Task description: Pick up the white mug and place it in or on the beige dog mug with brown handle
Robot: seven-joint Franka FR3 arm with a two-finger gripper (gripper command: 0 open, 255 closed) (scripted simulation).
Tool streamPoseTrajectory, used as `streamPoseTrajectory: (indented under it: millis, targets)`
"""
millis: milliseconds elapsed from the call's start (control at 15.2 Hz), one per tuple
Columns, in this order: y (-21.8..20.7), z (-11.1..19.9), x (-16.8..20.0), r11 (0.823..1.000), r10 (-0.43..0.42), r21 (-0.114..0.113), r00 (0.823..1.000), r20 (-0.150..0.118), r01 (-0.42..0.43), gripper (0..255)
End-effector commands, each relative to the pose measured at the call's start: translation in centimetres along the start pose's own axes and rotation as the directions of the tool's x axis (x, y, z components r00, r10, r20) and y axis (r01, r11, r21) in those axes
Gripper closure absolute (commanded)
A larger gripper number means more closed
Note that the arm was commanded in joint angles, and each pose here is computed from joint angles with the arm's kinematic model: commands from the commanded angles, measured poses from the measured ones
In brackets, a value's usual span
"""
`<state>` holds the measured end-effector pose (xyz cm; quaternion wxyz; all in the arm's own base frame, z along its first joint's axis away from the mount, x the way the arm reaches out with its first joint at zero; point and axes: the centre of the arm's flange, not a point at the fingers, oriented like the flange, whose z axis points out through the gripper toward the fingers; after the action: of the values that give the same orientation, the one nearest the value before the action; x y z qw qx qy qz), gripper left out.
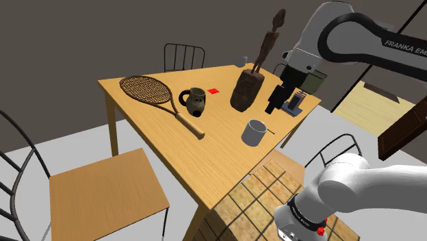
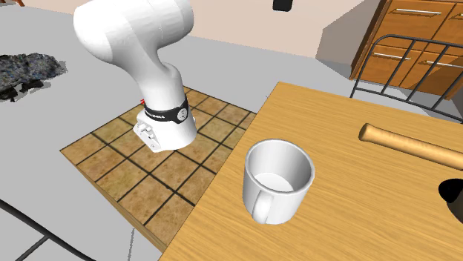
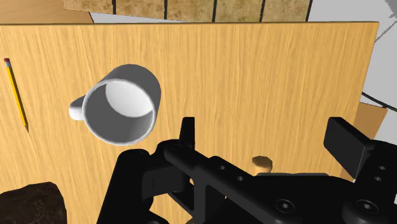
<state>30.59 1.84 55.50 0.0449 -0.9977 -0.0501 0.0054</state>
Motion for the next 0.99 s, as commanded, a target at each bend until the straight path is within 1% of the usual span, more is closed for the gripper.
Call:
streamPoseTrajectory:
  millis: [0,924]
  targets:
    - [0.0,0.0,0.0,1.000,0.000,0.000,1.000,0.000,0.000,0]
    - [8.8,14.3,5.2,0.994,0.059,-0.086,0.997,-0.051,-0.063,0]
